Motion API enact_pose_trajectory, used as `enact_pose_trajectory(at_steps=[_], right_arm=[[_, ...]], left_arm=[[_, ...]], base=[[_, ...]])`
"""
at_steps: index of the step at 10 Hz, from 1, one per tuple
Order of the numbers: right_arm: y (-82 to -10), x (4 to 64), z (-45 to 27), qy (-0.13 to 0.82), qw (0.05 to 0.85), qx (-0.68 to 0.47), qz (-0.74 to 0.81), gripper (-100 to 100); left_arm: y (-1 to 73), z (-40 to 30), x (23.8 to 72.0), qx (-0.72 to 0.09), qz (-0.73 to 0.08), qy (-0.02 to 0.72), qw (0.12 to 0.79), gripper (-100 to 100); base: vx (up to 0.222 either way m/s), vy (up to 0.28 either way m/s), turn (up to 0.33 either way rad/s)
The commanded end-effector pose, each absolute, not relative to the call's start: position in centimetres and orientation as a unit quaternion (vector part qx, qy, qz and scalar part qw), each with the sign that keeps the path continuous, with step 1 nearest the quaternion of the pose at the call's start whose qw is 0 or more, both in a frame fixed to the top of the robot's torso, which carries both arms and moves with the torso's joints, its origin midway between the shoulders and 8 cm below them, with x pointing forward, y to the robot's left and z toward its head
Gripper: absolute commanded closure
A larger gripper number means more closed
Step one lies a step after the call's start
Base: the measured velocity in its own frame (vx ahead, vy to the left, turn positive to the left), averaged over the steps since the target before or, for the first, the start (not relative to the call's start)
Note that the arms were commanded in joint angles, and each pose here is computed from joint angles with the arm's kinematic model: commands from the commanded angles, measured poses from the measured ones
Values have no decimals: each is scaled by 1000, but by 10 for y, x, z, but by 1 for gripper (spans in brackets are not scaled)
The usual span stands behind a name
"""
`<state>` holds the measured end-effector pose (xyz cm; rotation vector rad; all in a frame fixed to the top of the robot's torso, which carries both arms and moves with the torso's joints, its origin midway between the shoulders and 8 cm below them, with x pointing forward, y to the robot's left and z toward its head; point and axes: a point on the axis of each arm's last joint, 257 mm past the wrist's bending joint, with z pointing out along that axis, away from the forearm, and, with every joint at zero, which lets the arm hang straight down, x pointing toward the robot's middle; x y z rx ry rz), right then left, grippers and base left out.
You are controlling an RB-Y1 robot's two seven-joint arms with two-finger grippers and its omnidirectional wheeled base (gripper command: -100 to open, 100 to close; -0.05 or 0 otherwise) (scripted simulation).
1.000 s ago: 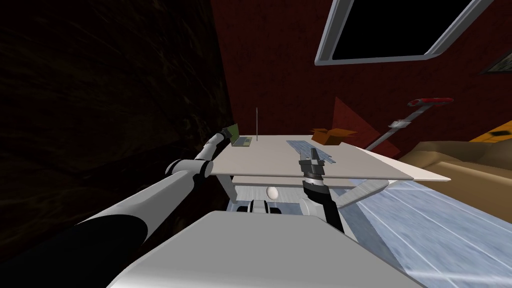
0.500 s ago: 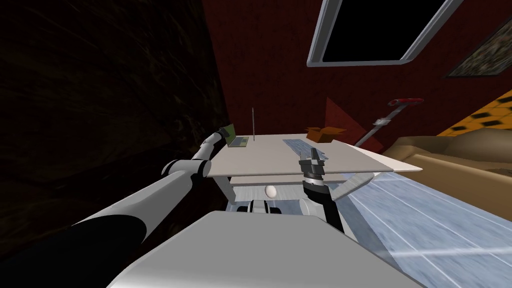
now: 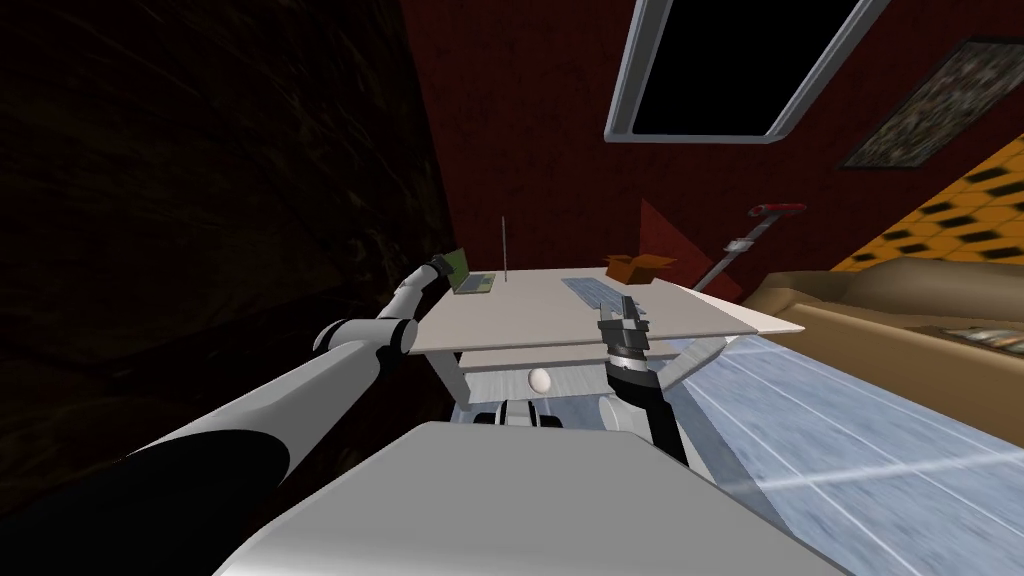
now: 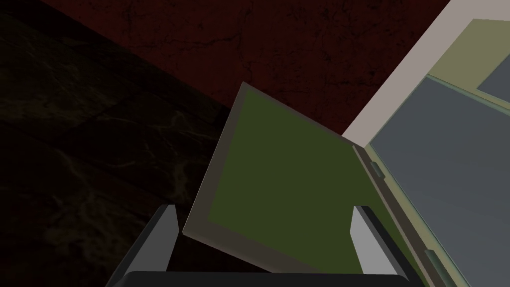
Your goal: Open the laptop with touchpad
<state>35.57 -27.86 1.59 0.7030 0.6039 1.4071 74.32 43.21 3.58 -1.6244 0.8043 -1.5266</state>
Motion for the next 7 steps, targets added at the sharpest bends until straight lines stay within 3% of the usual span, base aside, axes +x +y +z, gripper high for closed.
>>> enact_pose_trajectory(at_steps=[1, 2, 6, 7], right_arm=[[-278, 356, 16, 267, 666, 311, 623, 0], [-279, 356, 16, 267, 666, 311, 623, 0], [-279, 356, 16, 267, 666, 311, 623, 0], [-279, 356, 16, 267, 666, 311, 623, 0]], left_arm=[[462, 34, 736, -641, -583, 305, 395, -100], [462, 31, 736, -645, -586, 300, 388, -100], [519, 31, 719, -657, -563, 277, 419, -100], [519, 31, 719, -657, -563, 277, 418, -100]], base=[[-40, 20, -199], [-24, 7, -15], [-41, 23, -227], [-29, 6, 47]])
